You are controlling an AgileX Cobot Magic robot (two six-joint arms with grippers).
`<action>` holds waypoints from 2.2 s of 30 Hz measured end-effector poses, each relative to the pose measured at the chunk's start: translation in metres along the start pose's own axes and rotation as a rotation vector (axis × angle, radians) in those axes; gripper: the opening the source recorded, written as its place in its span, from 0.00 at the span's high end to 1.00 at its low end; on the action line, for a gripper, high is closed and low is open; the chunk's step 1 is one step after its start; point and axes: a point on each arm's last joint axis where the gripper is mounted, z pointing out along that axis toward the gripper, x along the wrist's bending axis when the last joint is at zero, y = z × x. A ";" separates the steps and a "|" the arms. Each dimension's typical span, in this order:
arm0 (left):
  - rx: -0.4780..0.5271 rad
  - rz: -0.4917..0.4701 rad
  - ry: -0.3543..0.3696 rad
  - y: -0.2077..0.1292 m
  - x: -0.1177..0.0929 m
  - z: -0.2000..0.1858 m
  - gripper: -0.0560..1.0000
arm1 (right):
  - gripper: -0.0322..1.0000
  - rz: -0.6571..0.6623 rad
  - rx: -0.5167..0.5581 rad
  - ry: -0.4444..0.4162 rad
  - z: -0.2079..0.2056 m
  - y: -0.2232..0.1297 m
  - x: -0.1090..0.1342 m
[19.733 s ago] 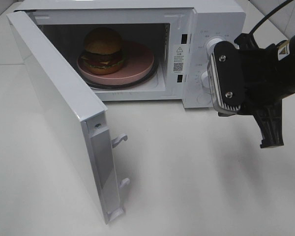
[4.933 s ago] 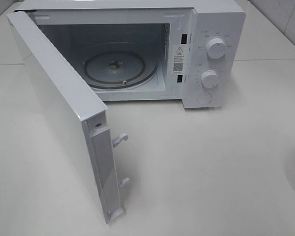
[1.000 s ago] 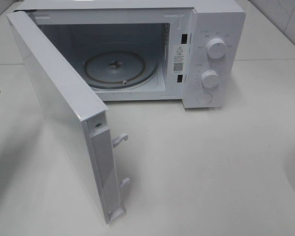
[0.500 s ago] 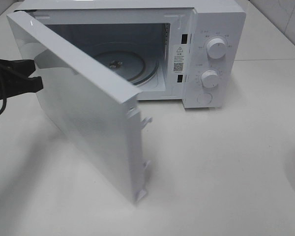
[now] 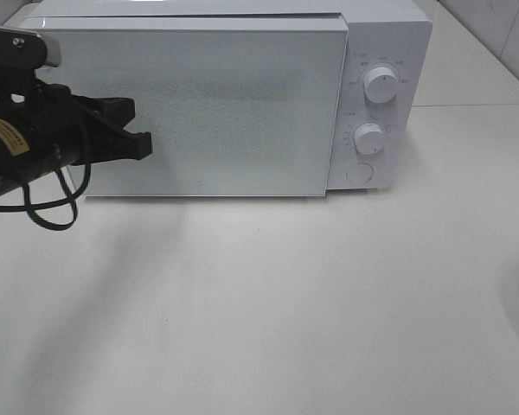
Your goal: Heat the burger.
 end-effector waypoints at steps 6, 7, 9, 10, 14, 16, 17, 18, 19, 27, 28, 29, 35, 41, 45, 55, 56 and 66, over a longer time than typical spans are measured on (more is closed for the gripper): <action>0.006 0.012 -0.009 0.004 -0.021 0.019 0.95 | 0.24 0.000 0.000 0.000 0.000 0.000 0.000; 0.006 0.012 -0.009 0.004 -0.021 0.019 0.95 | 0.24 0.000 0.000 0.000 0.000 0.000 0.000; 0.022 0.016 -0.017 0.004 -0.031 0.030 0.95 | 0.24 0.000 0.000 0.000 0.000 0.000 0.000; 0.022 0.016 -0.017 0.004 -0.031 0.030 0.95 | 0.24 0.000 0.000 0.000 0.000 0.000 0.000; 0.004 -0.016 -0.011 0.008 -0.042 0.050 0.95 | 0.24 0.000 0.000 0.000 0.000 0.000 0.000; 0.007 -0.019 -0.014 0.009 -0.044 0.053 0.95 | 0.24 0.000 0.000 0.000 0.000 0.000 0.000; 0.026 -0.018 -0.027 0.010 -0.049 0.059 0.95 | 0.24 0.000 0.000 0.000 0.000 0.000 0.000; 0.026 -0.018 -0.027 0.010 -0.049 0.059 0.95 | 0.24 0.000 0.000 0.000 0.000 0.000 0.000; 0.032 -0.016 -0.035 0.010 -0.053 0.062 0.95 | 0.24 0.000 0.000 0.000 0.000 0.000 0.000; 0.078 0.014 -0.088 0.013 -0.071 0.085 0.95 | 0.24 0.000 0.000 0.000 0.000 0.000 0.000; 0.078 0.014 -0.088 0.013 -0.071 0.085 0.95 | 0.24 0.000 0.000 0.000 0.000 0.000 0.000; 0.086 0.019 -0.094 0.013 -0.073 0.088 0.95 | 0.24 0.000 0.000 0.000 0.000 0.000 0.000; 0.116 0.043 -0.113 0.015 -0.081 0.105 0.95 | 0.24 0.000 0.000 0.000 0.000 0.000 0.000; 0.155 0.058 -0.128 0.017 -0.088 0.110 0.95 | 0.24 0.000 0.000 -0.001 0.000 0.000 0.000; 0.166 0.027 -0.133 0.027 -0.095 0.104 0.95 | 0.24 0.000 0.000 -0.001 0.000 0.000 0.000; 0.337 0.035 -0.236 0.057 -0.129 0.066 0.85 | 0.24 0.000 0.000 -0.001 0.000 0.000 0.000; 0.361 0.040 -0.245 0.058 -0.131 0.062 0.78 | 0.24 0.000 0.000 -0.001 0.000 0.000 0.000; 0.677 0.075 -0.280 0.061 -0.129 0.024 0.04 | 0.24 0.000 0.000 -0.001 0.000 0.000 0.000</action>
